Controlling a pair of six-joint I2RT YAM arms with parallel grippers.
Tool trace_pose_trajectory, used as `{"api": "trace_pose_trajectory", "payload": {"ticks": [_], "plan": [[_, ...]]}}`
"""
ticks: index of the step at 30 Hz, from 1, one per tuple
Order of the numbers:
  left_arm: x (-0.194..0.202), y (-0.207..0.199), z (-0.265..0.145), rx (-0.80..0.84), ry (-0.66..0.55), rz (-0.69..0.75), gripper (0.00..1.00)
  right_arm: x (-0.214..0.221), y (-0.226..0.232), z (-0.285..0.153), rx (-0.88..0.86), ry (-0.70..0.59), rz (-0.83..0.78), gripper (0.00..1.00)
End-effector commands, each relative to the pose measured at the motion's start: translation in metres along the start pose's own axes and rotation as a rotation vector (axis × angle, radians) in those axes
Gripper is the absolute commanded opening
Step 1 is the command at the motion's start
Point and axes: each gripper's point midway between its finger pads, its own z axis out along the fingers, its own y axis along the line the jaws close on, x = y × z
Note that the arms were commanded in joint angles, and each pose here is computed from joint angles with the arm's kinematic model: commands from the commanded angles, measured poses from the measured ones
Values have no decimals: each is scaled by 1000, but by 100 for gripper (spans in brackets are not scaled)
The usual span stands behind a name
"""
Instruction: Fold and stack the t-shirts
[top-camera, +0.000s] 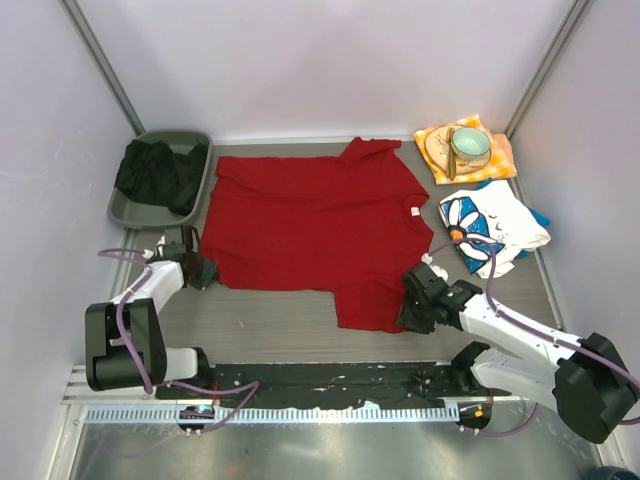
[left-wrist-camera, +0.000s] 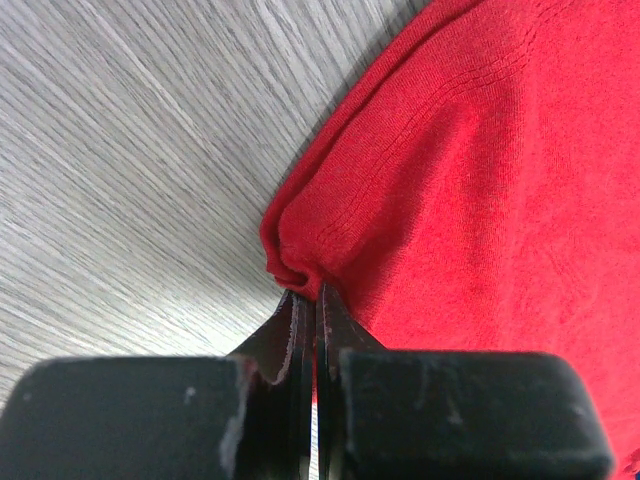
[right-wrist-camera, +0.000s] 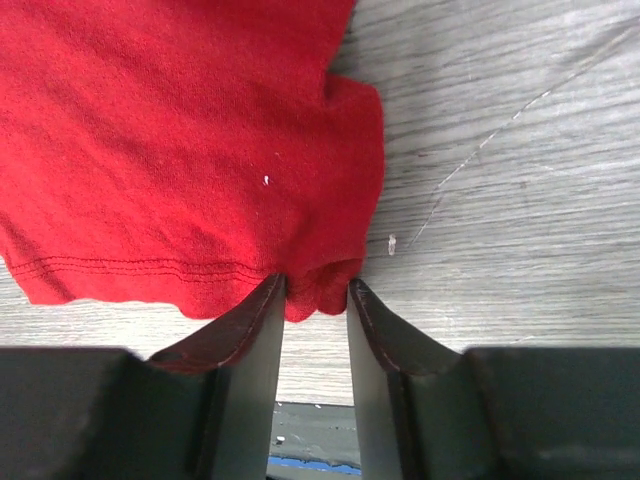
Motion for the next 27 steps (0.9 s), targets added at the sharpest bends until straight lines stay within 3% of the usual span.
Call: {"api": "trace_pose_trajectory", "payload": {"ticks": [1,6,10,17,27], "plan": [[-2,-9,-3,41,-9,-5,0,-1,-11,12,61,-19,8,33],[-1,-7,-1,40,-9,-1,0,-2,-11,13,71,-23,3,20],[0,-7,0,37,-5,-1,0,-4,-11,13,75,-28,2,1],[8,-10,-4,45,6,26,0,-21,-16,-9,85,-127,-3,1],[19,-6,-35,74,-14,62,0,-48,-8,-63,-41,-314,112,1]]}}
